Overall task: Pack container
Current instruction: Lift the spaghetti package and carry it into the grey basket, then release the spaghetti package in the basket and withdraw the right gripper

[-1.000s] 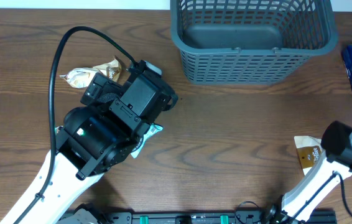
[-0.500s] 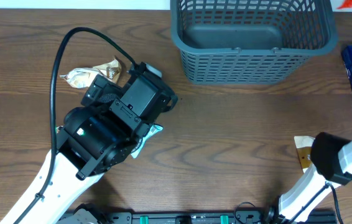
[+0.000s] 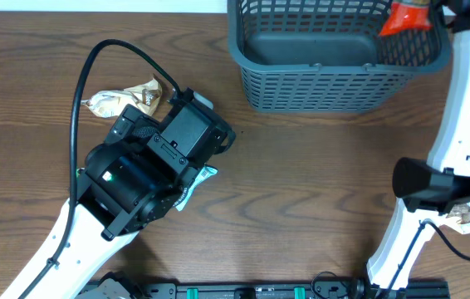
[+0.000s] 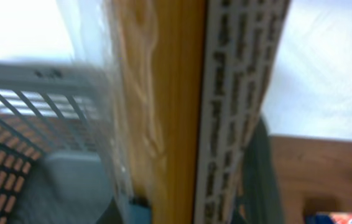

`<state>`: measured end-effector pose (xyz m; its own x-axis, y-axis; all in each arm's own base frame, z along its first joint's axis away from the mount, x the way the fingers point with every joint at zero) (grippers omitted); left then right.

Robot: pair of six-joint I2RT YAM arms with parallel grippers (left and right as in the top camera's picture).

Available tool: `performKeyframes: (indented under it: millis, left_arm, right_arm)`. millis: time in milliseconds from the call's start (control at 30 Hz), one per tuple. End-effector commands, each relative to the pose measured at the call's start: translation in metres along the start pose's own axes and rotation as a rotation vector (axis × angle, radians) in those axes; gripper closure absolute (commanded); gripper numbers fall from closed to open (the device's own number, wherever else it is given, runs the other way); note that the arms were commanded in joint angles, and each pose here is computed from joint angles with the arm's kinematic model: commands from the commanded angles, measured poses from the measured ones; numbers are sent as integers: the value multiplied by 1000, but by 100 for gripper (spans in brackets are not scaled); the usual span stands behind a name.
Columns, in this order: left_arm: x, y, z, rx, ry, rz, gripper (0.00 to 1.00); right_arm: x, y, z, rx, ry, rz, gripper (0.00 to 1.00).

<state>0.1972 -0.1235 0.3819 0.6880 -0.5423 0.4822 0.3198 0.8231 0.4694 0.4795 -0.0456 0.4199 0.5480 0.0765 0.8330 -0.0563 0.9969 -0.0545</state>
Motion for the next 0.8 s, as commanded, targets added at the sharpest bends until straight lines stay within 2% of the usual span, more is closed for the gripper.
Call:
performKeyframes:
  millis: [0, 533, 767]
  left_arm:
    - [-2, 2, 3, -12, 1, 3, 1]
    - [-3, 1, 3, -20, 6, 0, 1]
    - [-5, 2, 3, -19, 15, -6, 1]
  right_arm:
    - [11, -5, 17, -57, -57, -21, 98]
    - [-45, -9, -46, -86, 159, -57, 98]
    - [-52, -9, -54, -84, 178, -57, 98]
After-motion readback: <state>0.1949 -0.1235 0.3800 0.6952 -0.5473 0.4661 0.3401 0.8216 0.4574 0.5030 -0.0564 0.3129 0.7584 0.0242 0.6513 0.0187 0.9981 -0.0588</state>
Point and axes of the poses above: each gripper's point midway between its finger pads, its own z axis back along the fingers, its own y axis along the line the jaws close on, x = y × z, the point moved 9 cm from there along z, back along the fingers, and after that the axes turned 2 degrees about z, right-handed, at the moved point
